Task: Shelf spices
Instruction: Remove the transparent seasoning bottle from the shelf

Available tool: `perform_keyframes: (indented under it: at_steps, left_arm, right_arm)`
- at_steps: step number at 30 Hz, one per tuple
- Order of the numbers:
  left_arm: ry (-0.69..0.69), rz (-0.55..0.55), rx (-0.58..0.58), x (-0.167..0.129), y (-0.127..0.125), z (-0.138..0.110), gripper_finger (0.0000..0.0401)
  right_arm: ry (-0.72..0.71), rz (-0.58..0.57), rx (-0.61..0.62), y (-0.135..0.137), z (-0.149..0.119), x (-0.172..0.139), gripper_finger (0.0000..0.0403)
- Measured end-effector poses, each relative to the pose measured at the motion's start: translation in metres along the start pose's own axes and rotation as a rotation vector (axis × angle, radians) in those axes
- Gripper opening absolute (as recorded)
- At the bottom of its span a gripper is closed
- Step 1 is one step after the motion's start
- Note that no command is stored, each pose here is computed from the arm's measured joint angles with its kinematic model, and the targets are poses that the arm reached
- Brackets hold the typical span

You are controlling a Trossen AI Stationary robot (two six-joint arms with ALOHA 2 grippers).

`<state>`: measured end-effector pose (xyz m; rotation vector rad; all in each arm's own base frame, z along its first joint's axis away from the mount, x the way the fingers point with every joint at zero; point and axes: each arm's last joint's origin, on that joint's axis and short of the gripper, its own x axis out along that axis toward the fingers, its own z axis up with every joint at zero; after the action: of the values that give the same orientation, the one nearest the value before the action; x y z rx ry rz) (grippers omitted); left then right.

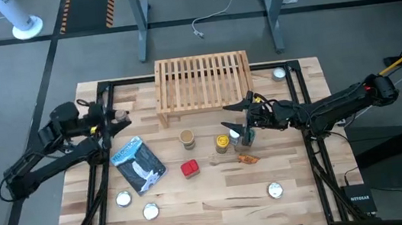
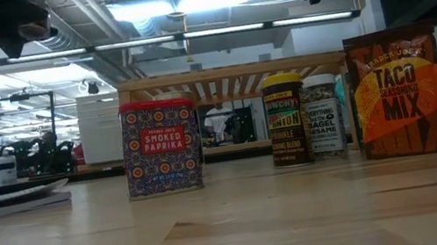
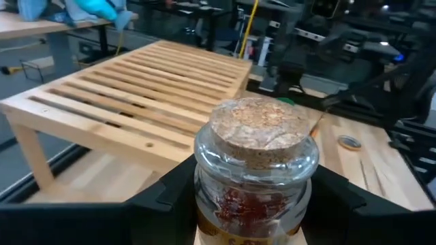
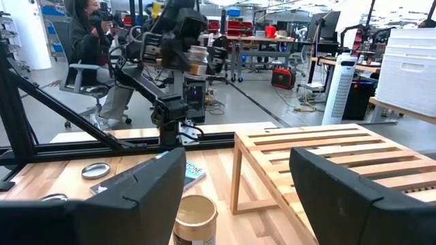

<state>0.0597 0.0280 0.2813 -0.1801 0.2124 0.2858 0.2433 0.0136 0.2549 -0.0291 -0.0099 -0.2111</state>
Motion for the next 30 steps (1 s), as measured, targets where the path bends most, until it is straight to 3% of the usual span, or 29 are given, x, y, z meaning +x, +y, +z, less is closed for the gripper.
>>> perform_keyframes:
  at_steps: [9,13,16,22,30]
  left_arm:
    - [0.073,-0.091,-0.03,0.009,-0.005,-0.003,0.0177]
    - [0.17,-0.114,-0.076,0.02,-0.006,-0.008,0.0177]
    - [0.228,-0.114,-0.088,0.036,-0.006,-0.02,0.0177]
    - [0.208,-0.2,-0.079,0.071,-0.011,-0.047,0.0177]
    - [0.222,-0.25,-0.145,0.093,-0.019,-0.082,0.0177]
  right_arm:
    - [-0.001,0.0,0.001,0.0,0.0,0.0,0.0269]
    - [-0.001,0.0,0.001,0.0,0.0,0.0,0.0269]
    - [-0.001,0.0,0.001,0.0,0.0,0.0,0.0269]
    - [-0.002,0.0,0.001,0.0,0.0,0.0,0.0269]
    - [-0.002,0.0,0.001,0.0,0.0,0.0,0.0269]
